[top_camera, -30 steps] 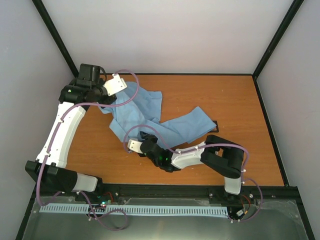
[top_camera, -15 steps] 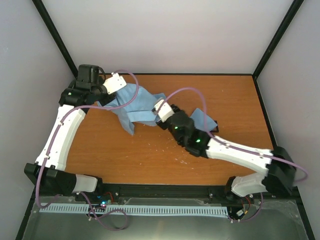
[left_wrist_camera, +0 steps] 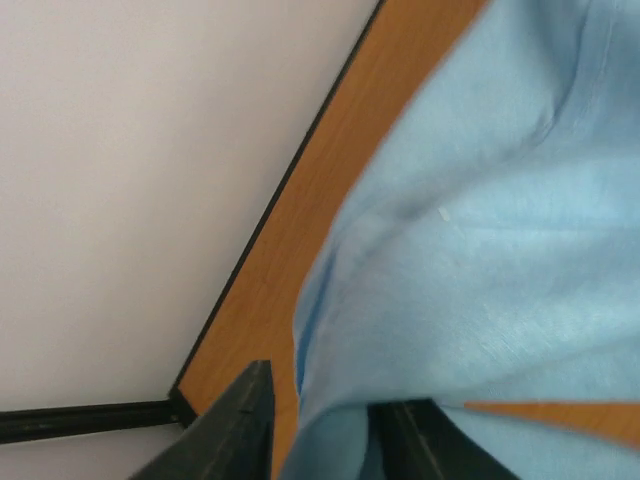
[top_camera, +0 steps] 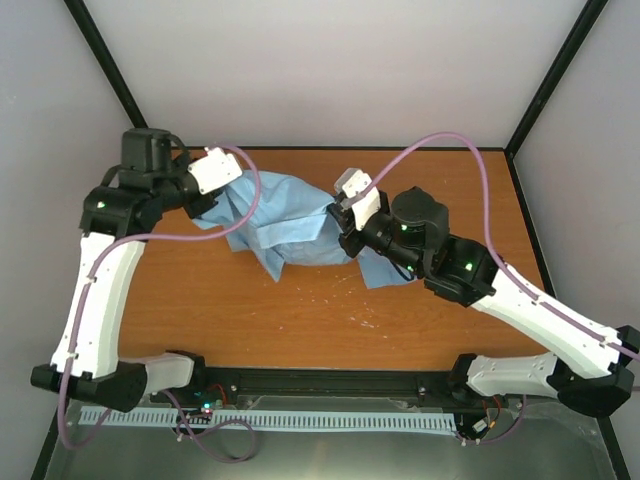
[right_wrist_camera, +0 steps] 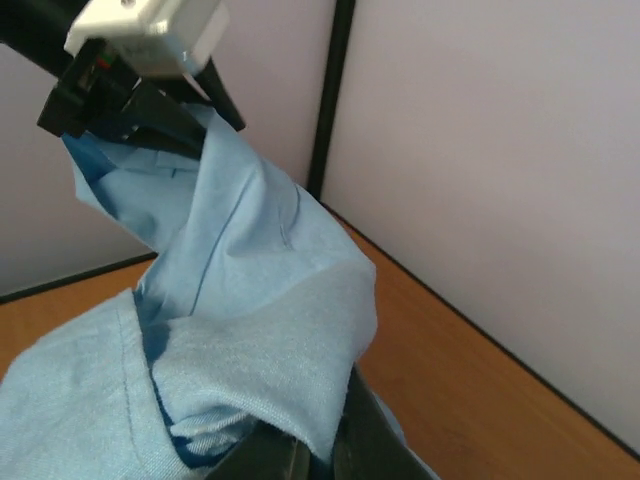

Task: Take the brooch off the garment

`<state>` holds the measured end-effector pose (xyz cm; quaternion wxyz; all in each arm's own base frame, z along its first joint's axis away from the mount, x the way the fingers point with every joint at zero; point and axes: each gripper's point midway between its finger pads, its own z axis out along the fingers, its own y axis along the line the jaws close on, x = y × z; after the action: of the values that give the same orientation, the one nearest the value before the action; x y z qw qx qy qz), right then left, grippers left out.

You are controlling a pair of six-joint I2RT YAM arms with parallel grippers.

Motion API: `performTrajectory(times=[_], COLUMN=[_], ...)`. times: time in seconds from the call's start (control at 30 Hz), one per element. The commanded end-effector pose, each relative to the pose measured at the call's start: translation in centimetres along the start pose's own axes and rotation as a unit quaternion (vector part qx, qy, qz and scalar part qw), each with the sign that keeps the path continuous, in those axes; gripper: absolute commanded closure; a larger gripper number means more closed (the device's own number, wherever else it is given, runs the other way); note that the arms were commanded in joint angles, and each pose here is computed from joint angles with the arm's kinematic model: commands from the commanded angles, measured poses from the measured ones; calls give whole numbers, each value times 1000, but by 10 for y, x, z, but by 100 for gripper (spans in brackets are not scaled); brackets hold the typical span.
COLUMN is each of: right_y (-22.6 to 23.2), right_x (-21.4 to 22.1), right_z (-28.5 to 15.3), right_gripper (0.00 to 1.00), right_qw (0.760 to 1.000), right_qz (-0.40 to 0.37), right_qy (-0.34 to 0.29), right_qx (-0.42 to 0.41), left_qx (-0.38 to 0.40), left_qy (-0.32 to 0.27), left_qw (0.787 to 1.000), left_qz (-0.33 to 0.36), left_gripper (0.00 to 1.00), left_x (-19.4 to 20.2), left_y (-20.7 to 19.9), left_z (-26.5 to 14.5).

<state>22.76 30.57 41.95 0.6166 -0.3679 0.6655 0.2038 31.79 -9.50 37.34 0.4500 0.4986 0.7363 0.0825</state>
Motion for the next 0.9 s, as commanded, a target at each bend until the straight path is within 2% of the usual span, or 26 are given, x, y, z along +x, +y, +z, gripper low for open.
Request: performTrajectory(times=[0.0, 0.07, 0.13, 0.17, 0.23, 0.3, 0.33, 0.4, 0.43, 0.47, 0.53, 0.63, 0.87], right_y=[4, -15, -46, -62, -84, -85, -79, -68, -68, -70, -75, -86, -105], right_x=[-26, -17, 18, 49, 125, 192, 221, 260, 275, 287, 299, 310, 311], right_z=[-29, -18, 8, 26, 57, 78, 85, 94, 96, 98, 103, 109, 126], right_gripper=[97, 97, 97, 97, 97, 97, 97, 97, 97, 97, 97, 97, 97], right_qw=[996, 992, 982, 972, 939, 901, 884, 861, 855, 853, 850, 846, 843], right_qz=[71, 115, 181, 222, 302, 360, 377, 398, 403, 403, 405, 412, 429], right_qy=[-16, -6, 39, 77, 161, 240, 274, 312, 323, 330, 336, 338, 325], right_qx=[-51, -46, -35, -28, -23, -32, -37, -45, -38, -25, -12, 10, 24], left_qx=[39, 79, 113, 124, 131, 117, 128, 137, 144, 155, 170, 184, 218], left_qy=[-36, -31, -1, 20, 85, 151, 173, 153, 132, 106, 67, 39, -22], left_qw=[998, 996, 994, 992, 988, 981, 976, 976, 978, 980, 982, 982, 975], left_qz=[15, 14, -1, -9, -19, -26, -38, -65, -69, -68, -53, -29, 38], left_gripper=[57, 47, 46, 50, 59, 66, 61, 48, 36, 24, 9, 1, 0], left_x=[-18, -9, 15, 32, 83, 132, 148, 145, 137, 126, 111, 98, 65], left_y=[-20, -38, -58, -68, -89, -102, -111, -114, -115, -116, -119, -127, -171], left_z=[-53, -44, -8, 16, 76, 128, 149, 170, 175, 176, 176, 175, 171])
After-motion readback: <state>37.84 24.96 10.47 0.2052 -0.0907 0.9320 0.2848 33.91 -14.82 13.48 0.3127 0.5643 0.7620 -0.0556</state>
